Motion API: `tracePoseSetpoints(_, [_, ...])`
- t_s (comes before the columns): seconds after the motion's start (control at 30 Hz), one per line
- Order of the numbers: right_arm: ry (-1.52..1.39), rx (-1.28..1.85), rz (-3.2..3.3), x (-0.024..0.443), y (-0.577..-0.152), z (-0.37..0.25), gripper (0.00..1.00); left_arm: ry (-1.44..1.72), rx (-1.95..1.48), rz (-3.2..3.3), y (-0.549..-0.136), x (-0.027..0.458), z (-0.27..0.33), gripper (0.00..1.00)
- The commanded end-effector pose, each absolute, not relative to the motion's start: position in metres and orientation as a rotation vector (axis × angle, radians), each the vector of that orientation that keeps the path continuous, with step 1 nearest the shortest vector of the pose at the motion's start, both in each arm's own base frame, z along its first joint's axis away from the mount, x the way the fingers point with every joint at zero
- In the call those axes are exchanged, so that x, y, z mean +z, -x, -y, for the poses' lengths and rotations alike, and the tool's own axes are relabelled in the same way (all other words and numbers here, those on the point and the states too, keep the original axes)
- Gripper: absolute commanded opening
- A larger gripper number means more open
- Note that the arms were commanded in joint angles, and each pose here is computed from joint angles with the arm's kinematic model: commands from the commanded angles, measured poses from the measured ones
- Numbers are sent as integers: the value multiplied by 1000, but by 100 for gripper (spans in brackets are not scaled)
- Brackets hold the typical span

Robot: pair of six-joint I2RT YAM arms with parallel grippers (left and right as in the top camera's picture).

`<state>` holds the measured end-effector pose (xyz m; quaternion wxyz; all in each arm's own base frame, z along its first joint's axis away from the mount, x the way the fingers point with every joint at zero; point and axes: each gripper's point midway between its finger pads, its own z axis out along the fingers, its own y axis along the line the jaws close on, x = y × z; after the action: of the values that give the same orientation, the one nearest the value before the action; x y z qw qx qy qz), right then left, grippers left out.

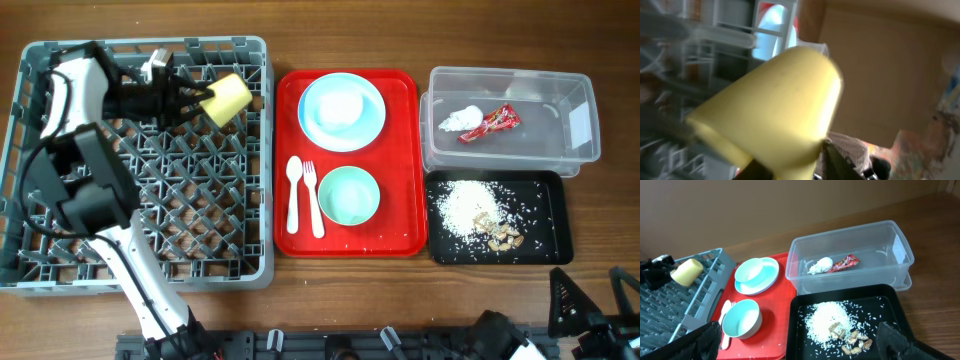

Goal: Sort waste into correct bins and load items into the dishwasher rack
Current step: 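Lift the yellow cup and carry it over the dish rack, then lower the yellow cup into the dish rack with the left gripper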

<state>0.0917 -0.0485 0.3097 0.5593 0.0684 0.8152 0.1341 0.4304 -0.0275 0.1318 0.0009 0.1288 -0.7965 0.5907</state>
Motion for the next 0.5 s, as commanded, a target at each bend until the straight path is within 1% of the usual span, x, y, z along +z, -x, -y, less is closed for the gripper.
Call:
tracePoseSetpoints(0.0, [-181,319,-1906,310,-91,52,100,-406,1651,2550,-413,102,10,100])
tracePoseSetpoints(0.13, [-181,319,-1906,310,-91,52,100,-441,1642,2543,-409,107,2,100])
tracePoseSetpoints(0.23, [-181,319,-1906,310,-91,52,100,-466,1641,2573,-410,123,-8,100])
tracePoseSetpoints(0.47, [-181,319,-1906,310,-91,52,100,-503,1370,2782,-391,169,-30,100])
